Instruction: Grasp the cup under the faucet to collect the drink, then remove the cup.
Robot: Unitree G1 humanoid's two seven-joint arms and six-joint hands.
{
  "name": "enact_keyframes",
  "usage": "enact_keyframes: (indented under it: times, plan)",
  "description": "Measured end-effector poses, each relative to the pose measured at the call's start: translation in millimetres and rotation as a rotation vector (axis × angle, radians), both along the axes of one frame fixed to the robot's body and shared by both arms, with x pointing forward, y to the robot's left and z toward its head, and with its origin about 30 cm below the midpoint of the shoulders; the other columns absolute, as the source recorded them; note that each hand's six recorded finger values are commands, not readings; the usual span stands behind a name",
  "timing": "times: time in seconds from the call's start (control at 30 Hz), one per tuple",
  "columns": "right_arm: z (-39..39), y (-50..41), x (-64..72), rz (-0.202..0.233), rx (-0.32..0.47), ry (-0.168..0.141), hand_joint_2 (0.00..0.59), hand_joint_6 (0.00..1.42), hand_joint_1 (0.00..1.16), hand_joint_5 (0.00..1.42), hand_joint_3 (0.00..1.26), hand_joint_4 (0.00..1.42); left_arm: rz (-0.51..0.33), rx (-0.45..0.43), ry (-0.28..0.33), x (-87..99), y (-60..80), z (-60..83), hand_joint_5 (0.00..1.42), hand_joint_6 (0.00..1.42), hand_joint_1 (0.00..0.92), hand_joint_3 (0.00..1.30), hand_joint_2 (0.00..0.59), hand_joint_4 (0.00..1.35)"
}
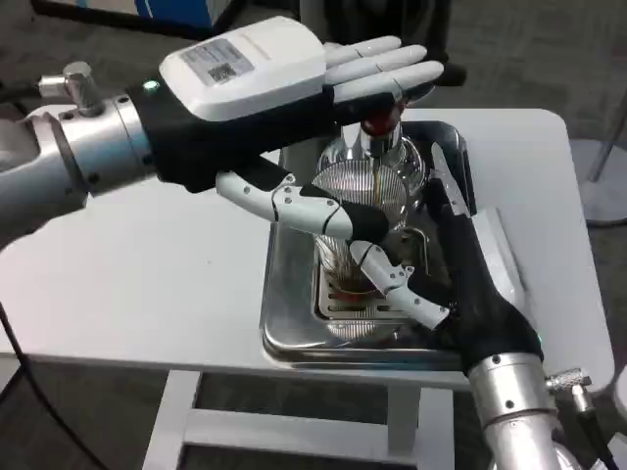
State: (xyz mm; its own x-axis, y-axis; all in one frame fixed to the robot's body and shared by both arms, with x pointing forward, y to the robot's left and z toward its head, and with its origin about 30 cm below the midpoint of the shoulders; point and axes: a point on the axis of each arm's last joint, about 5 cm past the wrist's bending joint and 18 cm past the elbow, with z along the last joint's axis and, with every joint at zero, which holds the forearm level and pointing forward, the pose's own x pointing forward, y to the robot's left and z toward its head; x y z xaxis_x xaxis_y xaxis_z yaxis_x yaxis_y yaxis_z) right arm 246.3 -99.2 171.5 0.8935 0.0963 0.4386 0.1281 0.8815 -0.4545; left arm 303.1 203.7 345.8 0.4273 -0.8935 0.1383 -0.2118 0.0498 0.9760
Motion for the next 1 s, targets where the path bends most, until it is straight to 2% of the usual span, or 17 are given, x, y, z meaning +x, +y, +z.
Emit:
enact_keyframes:
  times: [1.0]
  plan:
    - [-3.3, -0.8, -1.9, -0.003, 0.001, 0.013, 0.302, 0.18, 0.46, 0.0, 0.0, 0.0, -0.006, 0.008, 0.002, -0.2, -1.2, -1.2, 0.0, 0.17, 0.0, 0.08, 0.156, 0.0]
